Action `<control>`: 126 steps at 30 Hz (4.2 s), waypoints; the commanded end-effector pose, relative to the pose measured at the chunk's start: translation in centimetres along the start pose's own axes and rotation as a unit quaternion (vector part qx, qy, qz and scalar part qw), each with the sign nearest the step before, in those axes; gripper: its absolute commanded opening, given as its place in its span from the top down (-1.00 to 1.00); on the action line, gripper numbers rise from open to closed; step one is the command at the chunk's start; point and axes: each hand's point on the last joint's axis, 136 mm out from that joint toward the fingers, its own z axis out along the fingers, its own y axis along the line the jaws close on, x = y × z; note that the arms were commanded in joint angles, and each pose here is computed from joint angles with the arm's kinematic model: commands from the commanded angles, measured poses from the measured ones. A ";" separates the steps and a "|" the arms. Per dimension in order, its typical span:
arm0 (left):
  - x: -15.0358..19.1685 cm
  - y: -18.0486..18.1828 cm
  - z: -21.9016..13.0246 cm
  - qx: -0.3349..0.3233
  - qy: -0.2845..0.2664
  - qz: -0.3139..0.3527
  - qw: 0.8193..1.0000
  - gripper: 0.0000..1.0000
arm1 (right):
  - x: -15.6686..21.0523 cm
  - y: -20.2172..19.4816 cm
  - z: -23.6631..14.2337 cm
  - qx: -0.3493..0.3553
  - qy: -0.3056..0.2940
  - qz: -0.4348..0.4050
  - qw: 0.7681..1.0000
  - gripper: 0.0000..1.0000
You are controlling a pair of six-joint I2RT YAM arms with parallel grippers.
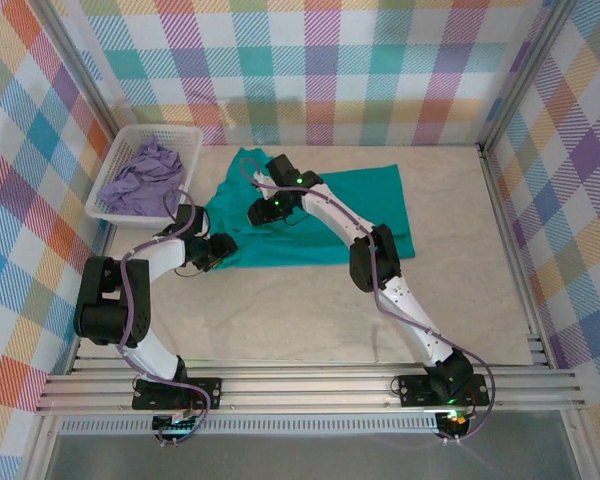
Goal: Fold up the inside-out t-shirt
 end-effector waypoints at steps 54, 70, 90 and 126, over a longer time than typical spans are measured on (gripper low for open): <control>-4.2 -6.7 -1.6 0.071 -0.036 0.030 0.996 -0.20 | 16.7 -15.6 -23.3 0.175 -0.039 0.274 0.945 0.19; 3.4 -1.1 1.9 0.028 0.061 0.002 0.998 -0.16 | 28.9 -17.2 -23.6 0.207 0.077 0.429 0.876 0.24; -1.4 -6.4 -9.2 0.066 -0.148 0.066 0.985 -0.31 | 19.8 -13.8 -31.2 0.267 -0.187 0.276 0.904 0.02; -15.6 -9.8 7.3 -0.062 -0.005 0.165 0.984 -0.32 | 12.7 -31.0 -27.3 0.342 -0.031 0.343 0.874 0.06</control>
